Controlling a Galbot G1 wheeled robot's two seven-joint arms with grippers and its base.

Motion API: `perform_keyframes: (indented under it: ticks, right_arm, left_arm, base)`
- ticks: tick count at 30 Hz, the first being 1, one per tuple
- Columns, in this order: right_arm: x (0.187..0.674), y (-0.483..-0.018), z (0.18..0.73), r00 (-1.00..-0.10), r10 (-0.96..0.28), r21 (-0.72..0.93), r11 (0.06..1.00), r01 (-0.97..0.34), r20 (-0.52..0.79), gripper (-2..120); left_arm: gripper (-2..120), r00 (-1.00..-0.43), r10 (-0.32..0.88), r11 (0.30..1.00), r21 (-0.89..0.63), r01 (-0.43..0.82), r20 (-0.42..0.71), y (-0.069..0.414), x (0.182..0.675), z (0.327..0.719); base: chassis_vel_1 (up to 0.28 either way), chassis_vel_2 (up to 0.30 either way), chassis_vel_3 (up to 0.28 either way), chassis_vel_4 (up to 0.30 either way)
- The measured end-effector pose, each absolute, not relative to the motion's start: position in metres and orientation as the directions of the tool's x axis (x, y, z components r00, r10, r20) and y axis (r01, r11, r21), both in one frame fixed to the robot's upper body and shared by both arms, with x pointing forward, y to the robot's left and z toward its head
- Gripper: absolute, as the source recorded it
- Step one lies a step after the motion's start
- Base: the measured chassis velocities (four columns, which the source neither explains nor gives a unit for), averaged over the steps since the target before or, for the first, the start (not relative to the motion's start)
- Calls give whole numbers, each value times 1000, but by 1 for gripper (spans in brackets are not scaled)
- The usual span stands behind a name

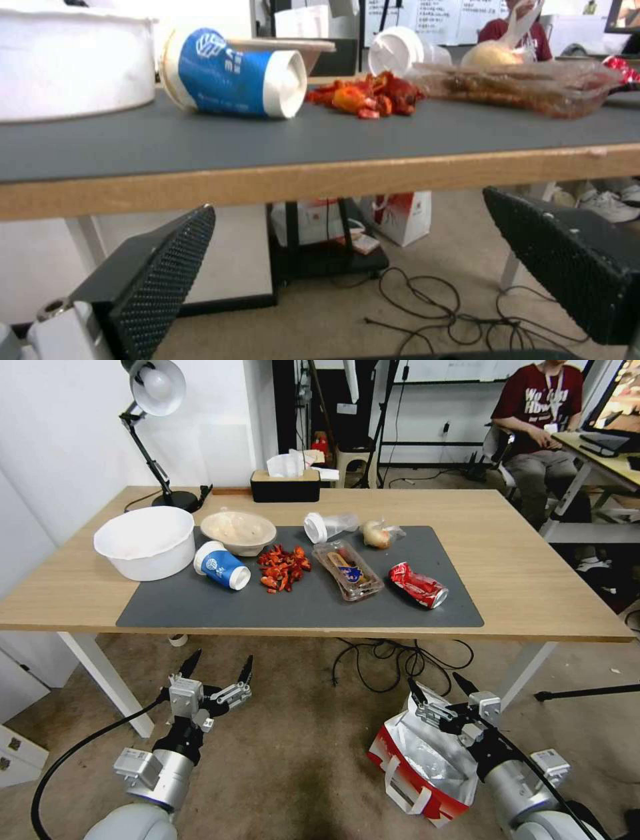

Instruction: Pick up the food delivery bag from the floor and place it on the table.

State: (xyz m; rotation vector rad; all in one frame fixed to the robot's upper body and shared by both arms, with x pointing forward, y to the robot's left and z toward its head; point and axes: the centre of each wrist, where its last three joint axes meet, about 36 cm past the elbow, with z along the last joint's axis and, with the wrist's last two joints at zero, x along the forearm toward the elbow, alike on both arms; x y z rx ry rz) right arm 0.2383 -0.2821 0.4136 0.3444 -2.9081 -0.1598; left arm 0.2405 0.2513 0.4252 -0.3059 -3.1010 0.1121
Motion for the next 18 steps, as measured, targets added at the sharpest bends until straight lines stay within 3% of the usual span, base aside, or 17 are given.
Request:
perform_keyframes:
  ticks: [18]
  right_arm:
    - [239, -289, 409, -953, -209, 88, 977, -194, 217, 100]
  left_arm:
    - [100, -979, 204, 976, -86, 202, 17, 248, 240, 422]
  base:
    - [0, 0, 0, 0]
